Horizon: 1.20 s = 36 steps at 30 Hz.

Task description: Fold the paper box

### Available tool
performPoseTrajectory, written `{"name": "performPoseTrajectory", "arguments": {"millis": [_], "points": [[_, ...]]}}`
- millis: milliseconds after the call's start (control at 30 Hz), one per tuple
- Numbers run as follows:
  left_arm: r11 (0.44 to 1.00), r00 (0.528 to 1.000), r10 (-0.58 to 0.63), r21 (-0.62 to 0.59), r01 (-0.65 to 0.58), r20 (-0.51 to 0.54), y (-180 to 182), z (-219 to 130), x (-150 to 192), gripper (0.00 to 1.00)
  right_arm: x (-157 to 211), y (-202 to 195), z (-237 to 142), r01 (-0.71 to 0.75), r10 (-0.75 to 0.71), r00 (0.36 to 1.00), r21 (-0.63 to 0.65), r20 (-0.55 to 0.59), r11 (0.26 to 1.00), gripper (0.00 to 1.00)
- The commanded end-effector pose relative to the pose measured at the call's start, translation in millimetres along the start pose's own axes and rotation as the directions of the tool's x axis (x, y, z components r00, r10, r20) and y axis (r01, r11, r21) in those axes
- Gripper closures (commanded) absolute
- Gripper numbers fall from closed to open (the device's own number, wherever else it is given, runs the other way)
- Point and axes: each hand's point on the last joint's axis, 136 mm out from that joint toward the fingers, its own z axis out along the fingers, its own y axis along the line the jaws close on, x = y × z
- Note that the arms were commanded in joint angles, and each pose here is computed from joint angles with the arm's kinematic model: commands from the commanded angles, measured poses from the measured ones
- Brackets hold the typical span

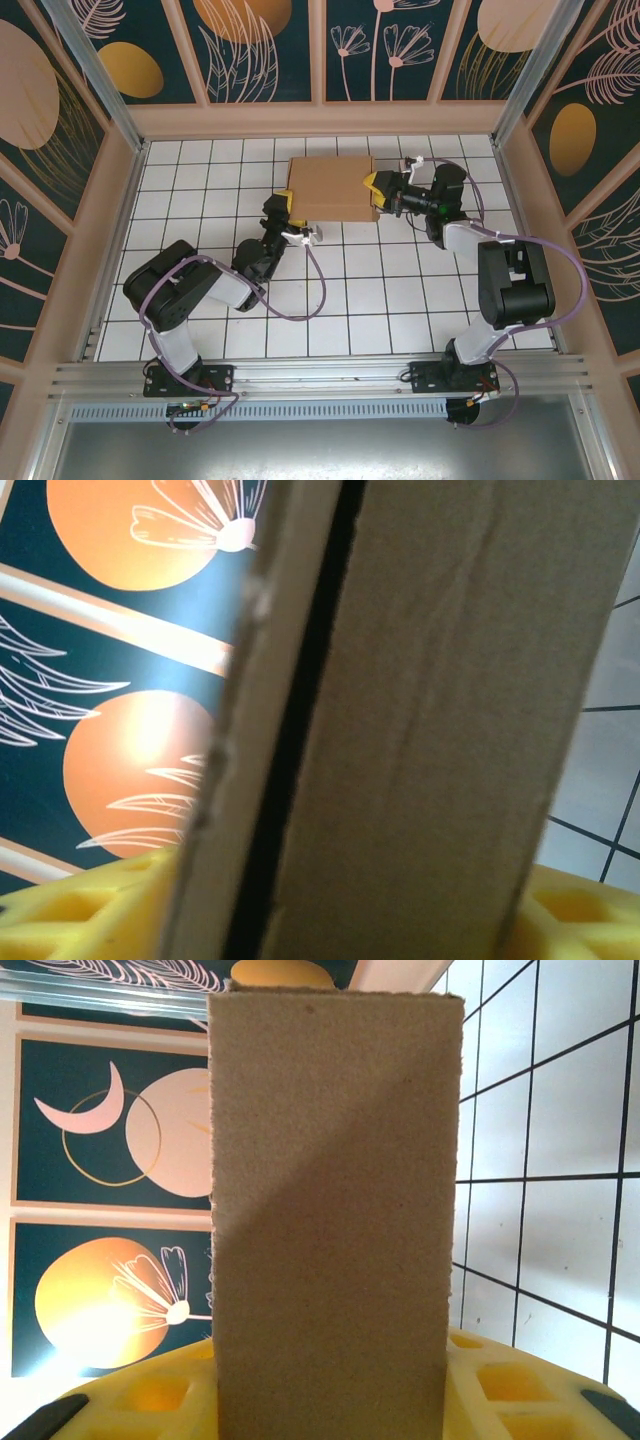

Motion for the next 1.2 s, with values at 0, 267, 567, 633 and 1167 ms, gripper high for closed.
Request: {"name": "performPoseTrajectory", "arguments": {"millis": [0,267,567,633,1167], "points": [[0.999,1.000,-0.013,-0.051,0.013,0.009,11.6,4.6,-4.9,0.40,10.6,17.0,-1.3,0.048,-0.049,0.998,-0.037,-0.028,0.998,0.58],[0.998,1.000,-0.021,-0.054,0.021,-0.002,12.1,4.8,-2.9,0.49,7.8,19.6,-0.4,0.053,-0.054,0.998,-0.036,-0.024,0.998,0.58],[0.999,1.000,-0.028,-0.046,0.028,-0.002,10.5,4.8,-3.1,0.62,5.3,18.0,-0.3,0.048,-0.048,0.999,-0.031,-0.020,0.998,0.55],[0.998,0.999,-0.035,-0.045,0.034,-0.005,10.2,4.9,-2.3,0.63,5.0,17.9,-0.2,0.046,-0.047,0.999,-0.030,-0.019,0.998,0.53],[0.905,0.960,-0.255,0.319,0.280,-0.117,-30.7,3.8,-6.9,0.69,-32.9,7.2,-48.3,0.121,-0.138,0.969,0.093,0.205,0.988,0.28]]}}
